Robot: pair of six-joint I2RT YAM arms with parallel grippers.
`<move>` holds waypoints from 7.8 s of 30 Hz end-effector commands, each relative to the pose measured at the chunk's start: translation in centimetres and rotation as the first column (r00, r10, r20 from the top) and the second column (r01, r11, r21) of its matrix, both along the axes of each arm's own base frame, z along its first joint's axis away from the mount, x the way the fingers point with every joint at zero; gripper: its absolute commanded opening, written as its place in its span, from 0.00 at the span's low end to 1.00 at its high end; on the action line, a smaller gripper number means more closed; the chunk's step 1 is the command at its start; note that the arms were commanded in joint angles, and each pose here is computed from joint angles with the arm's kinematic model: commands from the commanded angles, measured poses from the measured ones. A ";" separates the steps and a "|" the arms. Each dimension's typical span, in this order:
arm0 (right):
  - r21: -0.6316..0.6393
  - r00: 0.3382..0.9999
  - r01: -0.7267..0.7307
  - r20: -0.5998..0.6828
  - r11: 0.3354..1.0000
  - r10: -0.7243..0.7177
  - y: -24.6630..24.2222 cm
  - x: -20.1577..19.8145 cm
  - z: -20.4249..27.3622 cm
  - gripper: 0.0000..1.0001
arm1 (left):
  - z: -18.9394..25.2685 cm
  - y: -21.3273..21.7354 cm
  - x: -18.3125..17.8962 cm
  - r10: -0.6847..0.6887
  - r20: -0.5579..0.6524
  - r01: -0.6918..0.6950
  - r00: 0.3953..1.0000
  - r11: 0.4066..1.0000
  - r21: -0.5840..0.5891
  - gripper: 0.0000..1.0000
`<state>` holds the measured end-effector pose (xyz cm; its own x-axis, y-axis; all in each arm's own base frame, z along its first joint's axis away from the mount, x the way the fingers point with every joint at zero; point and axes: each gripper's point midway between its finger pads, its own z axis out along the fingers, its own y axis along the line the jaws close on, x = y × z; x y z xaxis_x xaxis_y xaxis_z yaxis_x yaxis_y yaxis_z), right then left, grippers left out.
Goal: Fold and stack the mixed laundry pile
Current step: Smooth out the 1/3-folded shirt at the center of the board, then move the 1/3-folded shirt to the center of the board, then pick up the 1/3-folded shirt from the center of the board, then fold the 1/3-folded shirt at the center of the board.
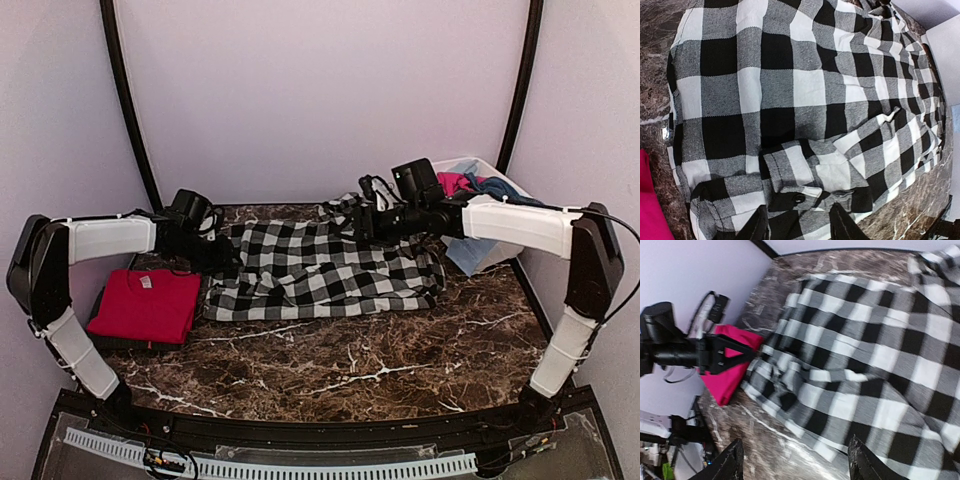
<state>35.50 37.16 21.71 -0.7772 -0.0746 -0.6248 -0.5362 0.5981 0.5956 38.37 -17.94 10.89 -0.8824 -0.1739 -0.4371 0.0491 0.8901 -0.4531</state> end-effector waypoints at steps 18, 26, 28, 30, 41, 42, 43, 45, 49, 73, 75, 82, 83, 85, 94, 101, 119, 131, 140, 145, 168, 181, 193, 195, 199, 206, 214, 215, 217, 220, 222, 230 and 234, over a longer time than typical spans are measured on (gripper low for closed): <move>-0.519 0.937 0.216 -0.128 0.827 -0.325 -14.5 -1.2 -17.9 0.58 | -6.4 -2.1 0.5 -0.006 -0.152 0.007 0.988 1.000 0.010 0.33; -0.558 0.930 0.210 -0.138 0.802 -0.340 -15.3 -1.1 -19.8 0.56 | -4.1 -0.9 0.8 0.019 -0.115 -0.011 0.993 0.997 0.073 0.00; -0.562 0.929 0.209 -0.142 0.800 -0.342 -15.5 -1.2 -20.0 0.56 | -3.2 -0.4 0.7 0.027 -0.097 -0.018 0.995 0.995 0.098 0.00; -0.564 0.928 0.211 -0.140 0.798 -0.344 -15.6 -1.1 -20.0 0.56 | -2.4 0.3 0.5 0.038 -0.083 -0.028 0.996 0.992 0.125 0.00; -0.562 0.930 0.213 -0.134 0.799 -0.343 -15.7 -0.7 -19.5 0.55 | -4.4 3.1 -1.7 0.058 -0.162 -0.009 0.985 0.957 0.289 0.25; -0.555 0.932 0.210 -0.136 0.805 -0.337 -15.5 -0.7 -19.3 0.55 | -4.5 3.9 -1.8 0.068 -0.161 -0.010 0.985 0.943 0.333 0.36; -0.544 0.934 0.208 -0.135 0.813 -0.329 -15.3 -0.7 -18.9 0.55 | -4.2 4.5 -1.8 0.077 -0.152 -0.017 0.985 0.933 0.361 0.40; -0.514 0.941 0.205 -0.129 0.833 -0.312 -14.8 -0.7 -17.6 0.55 | -3.1 5.5 -1.7 0.081 -0.117 -0.026 0.990 0.912 0.408 0.52; -0.454 0.955 0.205 -0.101 0.867 -0.278 -14.0 -1.1 -14.6 0.56 | 0.4 3.3 -0.4 -0.024 0.000 0.022 1.000 0.948 0.319 0.60; -0.576 0.946 0.163 -0.140 0.801 -0.293 -13.1 0.8 -19.7 0.36 | -9.7 -2.9 -2.1 -0.290 -0.246 0.378 0.925 0.772 0.511 0.27; -0.583 0.943 0.147 -0.161 0.799 -0.291 -13.5 -0.2 -20.4 0.36 | -10.5 -3.2 -3.6 -0.298 -0.277 0.403 0.913 0.760 0.510 0.26; -0.548 0.915 0.088 -0.286 0.832 -0.285 -14.6 -7.5 -21.2 0.36 | -10.6 -3.3 -7.8 -0.291 -0.311 0.413 0.905 0.777 0.475 0.26; -0.539 0.912 0.080 -0.299 0.838 -0.280 -14.4 -8.6 -21.1 0.36 | -10.5 -3.3 -8.1 -0.290 -0.309 0.411 0.906 0.780 0.472 0.27; -0.527 0.905 0.061 -0.329 0.848 -0.269 -14.0 -10.9 -20.8 0.36 | -10.0 -2.9 -9.0 -0.290 -0.305 0.407 0.907 0.787 0.464 0.27; -0.483 0.920 0.041 -0.322 0.875 -0.221 -13.2 -15.9 -16.0 0.41 | -7.0 -3.9 -13.1 -0.361 -0.302 0.455 0.882 0.821 0.346 0.34; -0.394 0.963 0.220 -0.057 0.893 -0.263 -14.6 -6.2 -7.3 0.47 | 1.9 -4.7 -7.1 -0.305 -0.001 0.293 0.952 0.914 0.281 0.55; -0.484 0.931 0.359 0.125 0.798 -0.342 -14.5 14.6 -9.4 0.40 | 6.1 2.2 8.5 -0.022 0.178 -0.008 0.984 0.986 0.169 0.59; -0.609 0.935 0.338 0.126 0.718 -0.333 -16.1 17.2 -15.1 0.37 | 2.4 3.3 11.8 -0.010 0.109 -0.016 0.994 0.973 0.232 0.59; -0.655 0.941 0.308 0.103 0.690 -0.322 -16.4 17.6 -18.1 0.37 | 2.2 3.8 12.5 -0.014 0.110 -0.016 0.994 0.963 0.270 0.59; -0.672 0.949 0.266 0.058 0.691 -0.309 -16.2 17.2 -20.2 0.36 | 1.4 4.1 13.1 -0.012 0.094 -0.017 0.995 0.956 0.294 0.61; -0.544 0.954 0.297 0.130 0.785 -0.272 -14.1 18.0 -12.2 0.00 | -3.9 6.6 14.0 -0.040 -0.022 0.046 0.999 0.930 0.364 0.52; -0.545 0.950 0.309 0.145 0.780 -0.275 -14.6 18.2 -11.5 0.00 | -7.1 4.4 13.2 -0.126 -0.078 0.143 0.989 0.952 0.272 0.55; -0.514 0.943 0.332 0.175 0.791 -0.282 -14.8 18.4 -8.9 0.00 | -6.2 4.0 14.2 -0.151 -0.054 0.160 0.987 0.950 0.269 0.01; -0.508 0.940 0.342 0.186 0.791 -0.287 -15.1 18.6 -8.2 0.00 | -5.0 4.6 14.7 -0.125 -0.021 0.125 0.992 0.947 0.296 0.00; -0.495 0.933 0.359 0.204 0.791 -0.296 -15.7 18.7 -7.0 0.00 | -2.4 4.9 15.8 -0.110 0.061 0.086 0.992 0.946 0.314 0.00; -0.453 0.931 0.363 0.223 0.814 -0.291 -15.6 17.9 -4.5 0.00 | 0.5 4.6 15.2 -0.120 0.124 0.080 0.985 0.955 0.284 0.00; -0.410 0.941 0.335 0.192 0.848 -0.279 -15.4 15.5 -3.5 0.00 | 2.1 4.4 12.5 -0.137 0.178 0.092 0.974 0.966 0.241 0.00; -0.407 0.942 0.332 0.187 0.851 -0.278 -15.5 15.0 -3.5 0.00 | 2.1 4.4 11.9 -0.139 0.180 0.094 0.974 0.966 0.239 0.00; -0.402 0.945 0.324 0.172 0.857 -0.277 -15.5 14.1 -3.6 0.00 | 2.1 4.6 10.9 -0.142 0.174 0.098 0.974 0.966 0.239 0.00; -0.391 0.951 0.309 0.149 0.867 -0.271 -15.4 12.6 -3.8 0.00 | 1.3 4.8 8.9 -0.144 0.143 0.108 0.979 0.967 0.230 0.00; -0.393 0.955 0.297 0.136 0.870 -0.265 -15.2 11.4 -4.3 0.00 | 1.0 4.9 7.7 -0.142 0.138 0.109 0.980 0.968 0.225 0.00; -0.427 0.969 0.246 0.077 0.870 -0.236 -14.7 6.3 -6.6 0.00 | -0.2 4.4 3.4 -0.177 0.112 0.136 0.978 0.943 0.303 0.00; -0.441 0.973 0.222 0.049 0.870 -0.224 -14.5 3.7 -7.6 0.00 | -0.9 4.4 1.7 -0.209 0.078 0.162 0.975 0.904 0.394 0.00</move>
<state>40.79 22.19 12.91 -0.8239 -0.1799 -0.5374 -0.3503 0.9071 0.2334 41.76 -13.83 9.39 -0.8351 0.1201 -0.5368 0.2425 0.9563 -0.1633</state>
